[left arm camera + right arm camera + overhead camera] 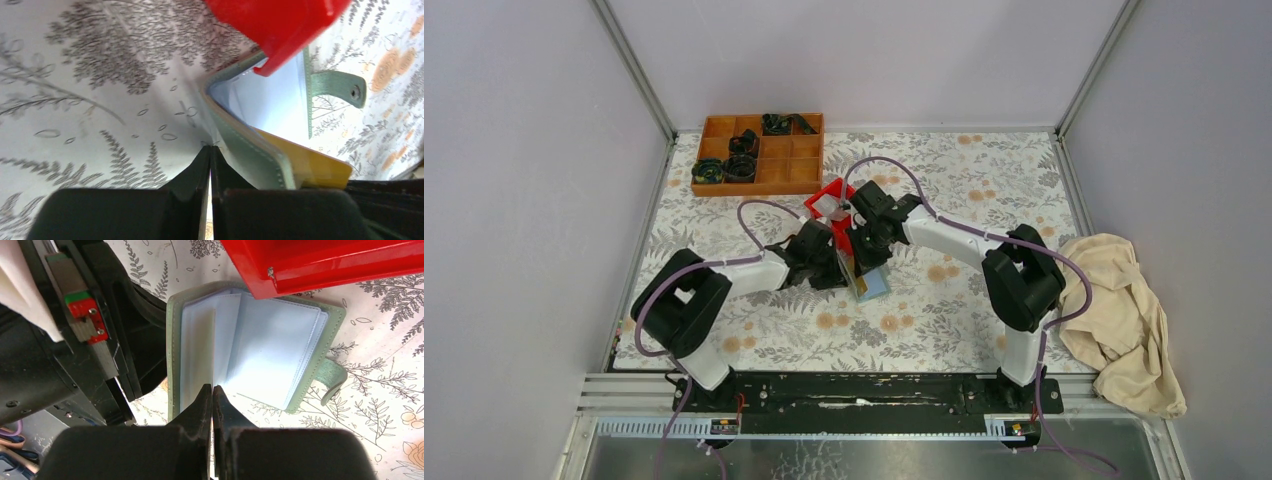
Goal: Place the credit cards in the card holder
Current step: Insert the credit card into the card holder.
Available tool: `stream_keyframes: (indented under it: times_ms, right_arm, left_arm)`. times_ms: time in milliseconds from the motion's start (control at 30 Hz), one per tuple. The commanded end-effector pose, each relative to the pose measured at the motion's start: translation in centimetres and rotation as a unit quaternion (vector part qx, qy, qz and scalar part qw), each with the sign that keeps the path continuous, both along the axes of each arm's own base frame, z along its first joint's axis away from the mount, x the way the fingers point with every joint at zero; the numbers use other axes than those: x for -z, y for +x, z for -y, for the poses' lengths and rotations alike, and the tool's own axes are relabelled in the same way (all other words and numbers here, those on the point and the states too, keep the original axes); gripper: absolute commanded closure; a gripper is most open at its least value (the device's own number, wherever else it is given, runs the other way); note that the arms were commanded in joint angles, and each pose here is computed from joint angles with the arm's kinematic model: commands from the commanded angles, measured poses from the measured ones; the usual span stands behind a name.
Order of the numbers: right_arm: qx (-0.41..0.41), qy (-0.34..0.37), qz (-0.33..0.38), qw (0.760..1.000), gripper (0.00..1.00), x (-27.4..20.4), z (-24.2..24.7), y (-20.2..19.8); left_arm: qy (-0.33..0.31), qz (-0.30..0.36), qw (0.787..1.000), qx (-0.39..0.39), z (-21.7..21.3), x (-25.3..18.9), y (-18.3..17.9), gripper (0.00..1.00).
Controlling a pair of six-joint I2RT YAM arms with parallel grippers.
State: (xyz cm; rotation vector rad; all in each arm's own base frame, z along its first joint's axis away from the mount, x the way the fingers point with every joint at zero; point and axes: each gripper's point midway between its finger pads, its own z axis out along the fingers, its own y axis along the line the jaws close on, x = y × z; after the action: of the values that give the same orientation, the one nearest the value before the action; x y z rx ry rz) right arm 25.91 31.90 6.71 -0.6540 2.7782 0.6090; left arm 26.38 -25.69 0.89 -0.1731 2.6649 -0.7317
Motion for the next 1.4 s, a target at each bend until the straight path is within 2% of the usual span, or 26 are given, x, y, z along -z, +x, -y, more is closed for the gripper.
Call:
stream_keyframes:
  times_ms: [0, 267, 767, 1367]
  right_arm:
    - [-0.009, -0.006, 0.018, 1.000, 1.00, -0.6, -0.6, 0.5]
    - [-0.008, -0.014, 0.023, 1.000, 1.00, -0.4, -0.6, 0.2]
    - [-0.009, -0.036, 0.075, 0.996, 1.00, -3.4, -1.3, 1.1]
    - [-0.023, -0.027, 0.074, 0.997, 1.00, -4.6, -2.9, -0.5]
  left_arm:
    - [0.220, -0.131, 0.966, -0.029, -9.9, 5.7, -7.2, 0.92]
    - [0.220, -0.127, 0.965, -0.069, -10.3, 4.2, -7.2, 0.92]
    - [0.173, -0.055, 0.978, -0.106, -9.1, -1.8, -4.3, 0.92]
    - [0.161, -0.037, 0.980, -0.108, -8.6, -4.0, -3.4, 0.92]
